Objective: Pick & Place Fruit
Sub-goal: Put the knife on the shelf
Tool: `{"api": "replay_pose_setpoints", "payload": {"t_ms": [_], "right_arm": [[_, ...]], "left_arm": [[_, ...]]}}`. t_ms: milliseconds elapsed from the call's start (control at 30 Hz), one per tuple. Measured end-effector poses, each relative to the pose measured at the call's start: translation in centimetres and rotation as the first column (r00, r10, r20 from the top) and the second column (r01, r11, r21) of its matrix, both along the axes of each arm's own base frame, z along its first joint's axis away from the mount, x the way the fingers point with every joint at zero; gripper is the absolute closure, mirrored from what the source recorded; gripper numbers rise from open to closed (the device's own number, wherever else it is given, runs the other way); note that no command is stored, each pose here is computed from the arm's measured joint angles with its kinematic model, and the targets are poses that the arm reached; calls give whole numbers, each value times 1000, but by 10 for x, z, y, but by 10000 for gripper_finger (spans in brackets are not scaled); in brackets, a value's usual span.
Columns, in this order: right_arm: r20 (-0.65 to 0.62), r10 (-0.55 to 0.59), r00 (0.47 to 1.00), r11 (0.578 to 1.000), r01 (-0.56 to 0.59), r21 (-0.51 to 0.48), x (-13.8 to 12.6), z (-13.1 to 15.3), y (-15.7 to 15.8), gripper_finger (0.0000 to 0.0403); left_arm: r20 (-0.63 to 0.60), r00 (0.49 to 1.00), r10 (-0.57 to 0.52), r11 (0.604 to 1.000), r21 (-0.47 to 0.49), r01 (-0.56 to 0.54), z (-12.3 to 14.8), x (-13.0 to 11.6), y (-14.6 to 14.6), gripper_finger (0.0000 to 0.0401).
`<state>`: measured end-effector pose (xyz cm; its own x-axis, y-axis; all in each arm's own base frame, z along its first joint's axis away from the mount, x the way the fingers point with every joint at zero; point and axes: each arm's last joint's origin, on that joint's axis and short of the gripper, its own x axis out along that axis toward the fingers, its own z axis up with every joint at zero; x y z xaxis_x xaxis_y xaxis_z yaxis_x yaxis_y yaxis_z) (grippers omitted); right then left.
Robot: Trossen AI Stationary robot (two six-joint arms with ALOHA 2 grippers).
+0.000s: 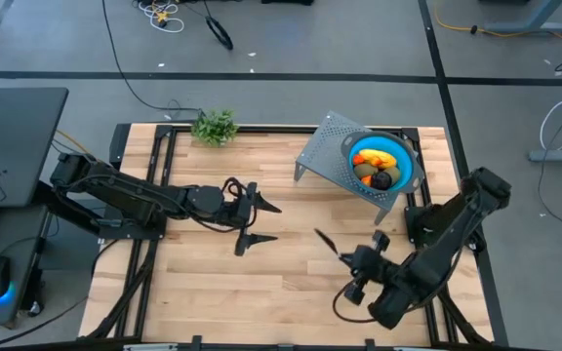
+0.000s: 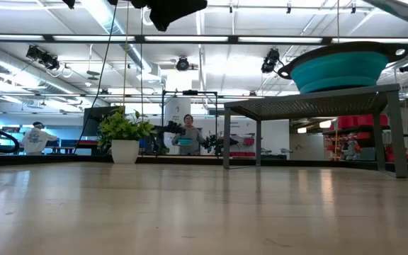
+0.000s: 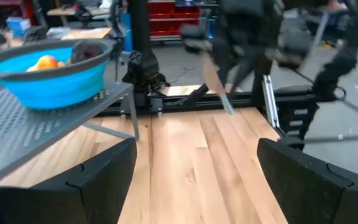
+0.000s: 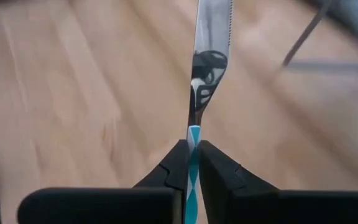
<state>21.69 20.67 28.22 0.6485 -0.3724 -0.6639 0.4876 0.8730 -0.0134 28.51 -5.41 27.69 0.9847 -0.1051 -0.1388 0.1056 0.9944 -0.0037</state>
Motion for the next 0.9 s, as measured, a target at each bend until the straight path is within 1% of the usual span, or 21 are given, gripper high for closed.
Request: {"api": "replay_pose_setpoints", "payload": {"t_ms": [133, 233, 367, 467, 567, 633, 733, 800, 900], "right_arm": [[127, 10, 992, 996, 1, -91, -6, 22, -11, 371], [204, 43, 978, 987, -9, -162, -6, 34, -14, 371], [252, 120, 960, 969, -57, -242, 6, 46, -12, 371], [276, 185, 943, 949, -98, -298, 19, 55, -10, 371], [294, 235, 926, 929, -125, -350, 29, 64, -9, 371], [297, 267, 917, 916, -145, -375, 34, 69, -10, 371], [295, 313, 903, 906, -191, -378, 42, 73, -14, 371], [295, 320, 900, 903, -194, -384, 49, 73, -17, 371], [288, 325, 901, 897, -197, -395, 54, 73, -22, 371]], "left_arm": [[10, 998, -55, 998, 39, 55, 1, 0, -1, 56], [68, 994, -86, 995, 51, 83, 4, 2, -3, 56], [173, 971, -162, 985, 87, 149, -1, 15, -13, 56], [236, 955, -180, 982, 105, 159, -9, 25, -20, 56], [273, 951, -144, 988, 85, 126, -16, 32, -22, 56], [311, 943, -118, 993, 49, 108, -17, 35, -22, 56], [369, 924, -105, 994, 0, 113, -21, 40, -23, 56], [401, 910, -103, 993, -17, 120, -24, 43, -24, 56], [407, 907, -107, 991, -30, 130, -29, 47, -26, 56]]}}
